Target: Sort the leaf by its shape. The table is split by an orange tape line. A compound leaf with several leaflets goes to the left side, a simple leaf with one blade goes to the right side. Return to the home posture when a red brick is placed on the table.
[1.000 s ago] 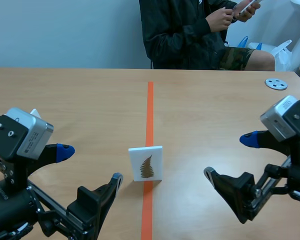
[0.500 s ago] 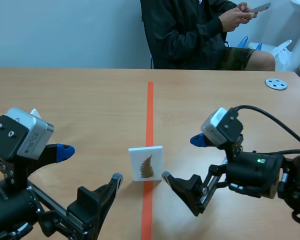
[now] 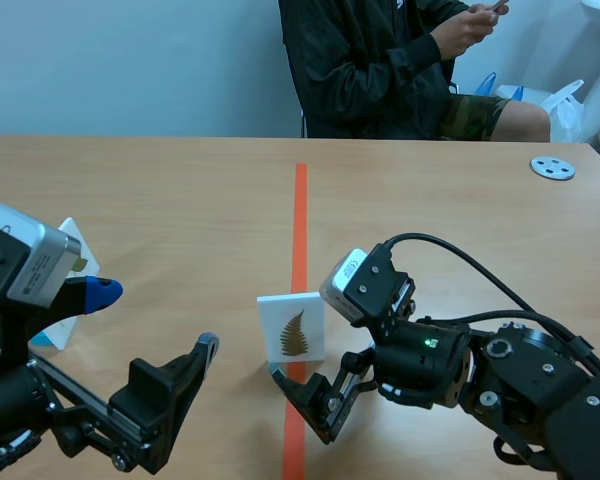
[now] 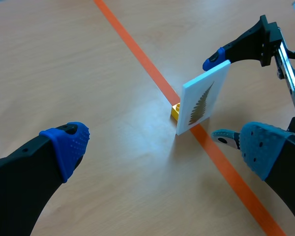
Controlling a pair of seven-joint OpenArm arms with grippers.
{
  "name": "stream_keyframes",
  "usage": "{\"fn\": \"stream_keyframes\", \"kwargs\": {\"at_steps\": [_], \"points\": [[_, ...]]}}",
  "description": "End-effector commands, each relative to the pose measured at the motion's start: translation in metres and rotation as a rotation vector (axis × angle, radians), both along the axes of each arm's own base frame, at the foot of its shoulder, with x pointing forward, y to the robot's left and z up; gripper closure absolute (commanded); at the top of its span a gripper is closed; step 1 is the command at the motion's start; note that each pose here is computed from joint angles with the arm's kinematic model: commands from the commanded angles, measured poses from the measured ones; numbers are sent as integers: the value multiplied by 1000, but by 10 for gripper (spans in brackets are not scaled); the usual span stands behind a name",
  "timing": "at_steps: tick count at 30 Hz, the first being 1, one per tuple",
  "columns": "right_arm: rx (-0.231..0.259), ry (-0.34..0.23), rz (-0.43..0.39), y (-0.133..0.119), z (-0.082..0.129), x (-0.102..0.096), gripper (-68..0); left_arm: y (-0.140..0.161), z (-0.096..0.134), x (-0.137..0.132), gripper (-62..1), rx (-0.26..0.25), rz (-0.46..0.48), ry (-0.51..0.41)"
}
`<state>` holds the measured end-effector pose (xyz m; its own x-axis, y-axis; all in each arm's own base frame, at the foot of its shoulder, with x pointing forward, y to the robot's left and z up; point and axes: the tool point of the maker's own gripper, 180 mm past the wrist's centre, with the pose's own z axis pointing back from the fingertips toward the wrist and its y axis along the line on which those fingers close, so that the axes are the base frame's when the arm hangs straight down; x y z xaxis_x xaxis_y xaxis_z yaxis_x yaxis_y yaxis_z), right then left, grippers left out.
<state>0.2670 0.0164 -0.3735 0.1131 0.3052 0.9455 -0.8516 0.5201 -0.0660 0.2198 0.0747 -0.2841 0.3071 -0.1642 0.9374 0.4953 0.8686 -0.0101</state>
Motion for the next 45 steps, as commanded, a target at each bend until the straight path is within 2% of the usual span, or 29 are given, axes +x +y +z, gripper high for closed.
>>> {"fn": "stream_keyframes", "kwargs": {"at_steps": [1,9,19,25,33,35,38,42,45], "points": [[28,-37,-8,3,11,10,-664,-4,13,3,-623,-23,-5,-37],[34,-39,-35,8,8,12,-437,-4,13,3,-623,-23,-5,-37],[42,-41,-38,11,9,12,-267,-4,13,3,-623,-23,-5,-38],[42,-40,-39,10,9,12,-127,-4,13,3,-623,-23,-5,-38],[44,-43,-39,10,10,13,-13,-4,13,3,-623,-23,-5,-38],[52,-55,-45,8,14,15,-15,-4,13,3,-623,-23,-5,-38],[81,-96,-52,2,30,21,-15,-4,13,3,-623,-23,-5,-38],[85,-164,-89,-20,56,32,-15,-4,14,3,-623,-26,-5,-43],[116,-170,-143,-47,73,38,-15,-5,16,4,-623,-30,-5,-50]]}}
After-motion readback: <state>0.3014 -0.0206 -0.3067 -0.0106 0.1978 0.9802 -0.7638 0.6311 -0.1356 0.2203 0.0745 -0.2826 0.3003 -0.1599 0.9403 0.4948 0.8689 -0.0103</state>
